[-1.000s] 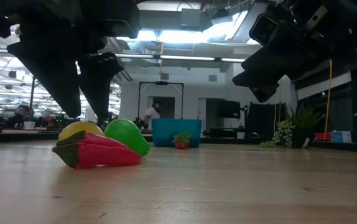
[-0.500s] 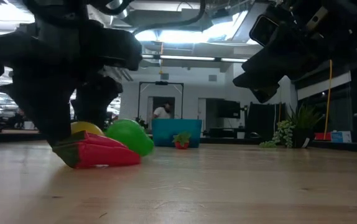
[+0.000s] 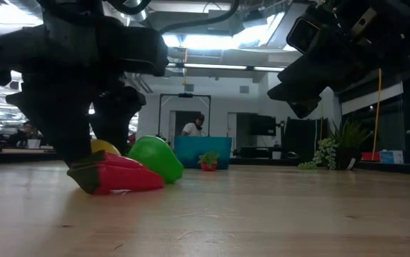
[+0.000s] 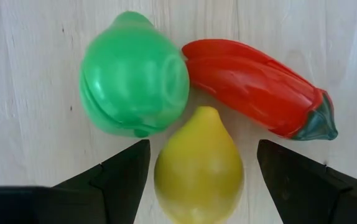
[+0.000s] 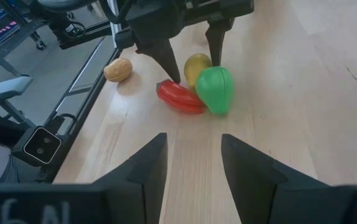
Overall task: Pick and placing Produce into tupperware
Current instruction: Put the lemon into the blue bin
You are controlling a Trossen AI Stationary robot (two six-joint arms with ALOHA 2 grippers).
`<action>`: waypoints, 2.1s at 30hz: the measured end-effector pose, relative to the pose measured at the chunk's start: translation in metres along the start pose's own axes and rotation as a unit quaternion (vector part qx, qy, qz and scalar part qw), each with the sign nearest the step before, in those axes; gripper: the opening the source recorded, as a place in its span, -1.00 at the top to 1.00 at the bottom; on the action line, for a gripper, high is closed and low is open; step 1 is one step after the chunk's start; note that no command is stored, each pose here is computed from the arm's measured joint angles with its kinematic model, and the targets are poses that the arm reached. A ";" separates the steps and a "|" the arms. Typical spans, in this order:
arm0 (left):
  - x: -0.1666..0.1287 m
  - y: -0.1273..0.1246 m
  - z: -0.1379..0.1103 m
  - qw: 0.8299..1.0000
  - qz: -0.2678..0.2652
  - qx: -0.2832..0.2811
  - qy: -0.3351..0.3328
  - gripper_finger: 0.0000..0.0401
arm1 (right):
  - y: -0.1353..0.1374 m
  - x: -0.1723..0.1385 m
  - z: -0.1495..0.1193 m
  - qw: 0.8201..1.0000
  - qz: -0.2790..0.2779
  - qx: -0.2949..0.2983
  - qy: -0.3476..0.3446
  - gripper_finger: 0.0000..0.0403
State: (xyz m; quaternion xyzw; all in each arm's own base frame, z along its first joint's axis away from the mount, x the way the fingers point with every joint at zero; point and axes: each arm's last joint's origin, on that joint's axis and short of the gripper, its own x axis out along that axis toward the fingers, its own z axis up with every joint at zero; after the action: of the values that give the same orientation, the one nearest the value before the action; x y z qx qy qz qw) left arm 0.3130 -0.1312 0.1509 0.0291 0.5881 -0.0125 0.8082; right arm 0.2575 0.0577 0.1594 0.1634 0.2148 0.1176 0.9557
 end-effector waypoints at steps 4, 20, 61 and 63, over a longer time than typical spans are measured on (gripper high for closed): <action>0.000 0.000 0.000 1.000 0.000 0.000 0.001 -0.44 | 0.000 0.000 0.000 1.000 0.000 0.000 0.000 0.24; 0.010 -0.002 -0.003 0.999 -0.018 -0.002 0.030 -0.20 | 0.000 0.000 0.000 1.000 0.000 0.000 0.000 0.24; -0.101 0.027 0.001 0.996 0.092 0.015 -0.006 0.01 | -0.001 0.000 -0.004 1.000 -0.007 0.002 0.019 0.24; -0.113 0.030 -0.002 0.994 0.104 0.006 -0.023 0.01 | -0.001 0.000 -0.004 1.000 -0.007 0.002 0.019 0.24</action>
State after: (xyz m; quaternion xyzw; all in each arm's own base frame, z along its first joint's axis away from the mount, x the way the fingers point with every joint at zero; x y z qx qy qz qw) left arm 0.2774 -0.1023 0.2590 0.0944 0.5627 0.0672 0.8185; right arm 0.2559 0.0574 0.1558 0.1618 0.2345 0.1131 0.9519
